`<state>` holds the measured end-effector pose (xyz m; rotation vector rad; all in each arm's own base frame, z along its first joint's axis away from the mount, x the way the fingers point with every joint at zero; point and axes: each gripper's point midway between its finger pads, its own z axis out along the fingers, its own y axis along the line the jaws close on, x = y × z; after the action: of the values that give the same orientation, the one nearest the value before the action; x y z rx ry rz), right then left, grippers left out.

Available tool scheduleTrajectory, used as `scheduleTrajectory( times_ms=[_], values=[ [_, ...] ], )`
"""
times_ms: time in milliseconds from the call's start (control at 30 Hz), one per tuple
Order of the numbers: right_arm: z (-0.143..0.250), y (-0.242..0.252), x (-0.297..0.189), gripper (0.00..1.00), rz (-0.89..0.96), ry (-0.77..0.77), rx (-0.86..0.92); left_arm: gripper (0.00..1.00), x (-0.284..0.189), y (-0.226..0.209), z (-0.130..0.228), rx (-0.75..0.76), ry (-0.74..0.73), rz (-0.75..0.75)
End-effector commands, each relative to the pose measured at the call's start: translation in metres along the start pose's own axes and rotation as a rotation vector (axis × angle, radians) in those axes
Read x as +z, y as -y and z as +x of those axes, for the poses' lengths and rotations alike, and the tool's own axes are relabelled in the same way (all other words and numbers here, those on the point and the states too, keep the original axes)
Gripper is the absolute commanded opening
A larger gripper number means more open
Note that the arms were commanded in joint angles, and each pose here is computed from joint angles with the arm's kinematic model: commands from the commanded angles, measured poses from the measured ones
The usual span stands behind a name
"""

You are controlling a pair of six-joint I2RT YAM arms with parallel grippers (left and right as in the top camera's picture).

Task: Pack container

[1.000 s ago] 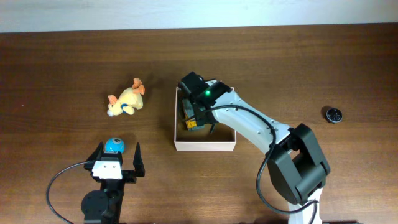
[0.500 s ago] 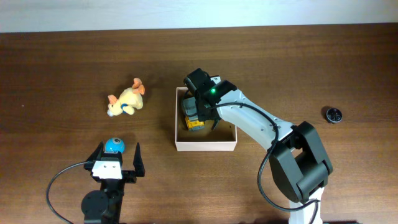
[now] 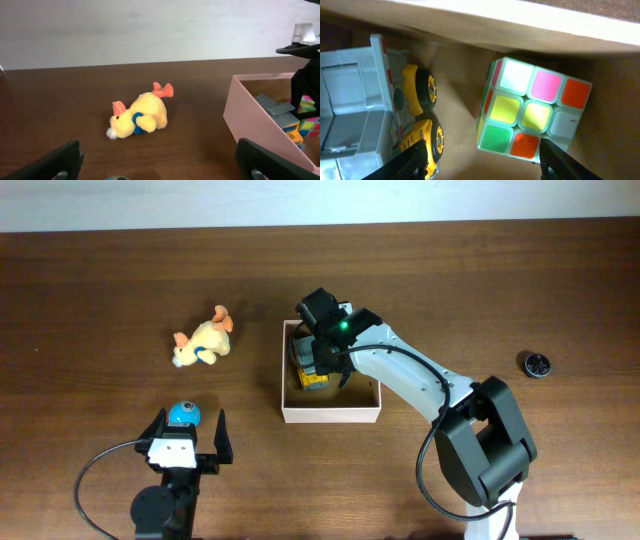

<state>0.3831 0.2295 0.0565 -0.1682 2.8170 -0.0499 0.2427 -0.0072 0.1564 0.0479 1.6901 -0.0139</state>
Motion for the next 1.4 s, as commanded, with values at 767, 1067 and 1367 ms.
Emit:
scheduleTrajectory(
  times_ms=[767,1067,1367],
  values=[
    [0.019,-0.018,-0.005,0.71,-0.124,-0.078,-0.2,0.99,0.0,0.0,0.001,0.015,0.004,-0.001],
    [0.015,-0.021,-0.006,0.72,-0.14,-0.058,-0.255,0.99,0.0,-0.001,0.001,0.015,0.004,-0.001],
    [0.021,-0.014,-0.005,0.72,-0.11,-0.084,-0.27,0.99,0.0,-0.001,0.001,0.015,0.004,-0.001]
  ],
)
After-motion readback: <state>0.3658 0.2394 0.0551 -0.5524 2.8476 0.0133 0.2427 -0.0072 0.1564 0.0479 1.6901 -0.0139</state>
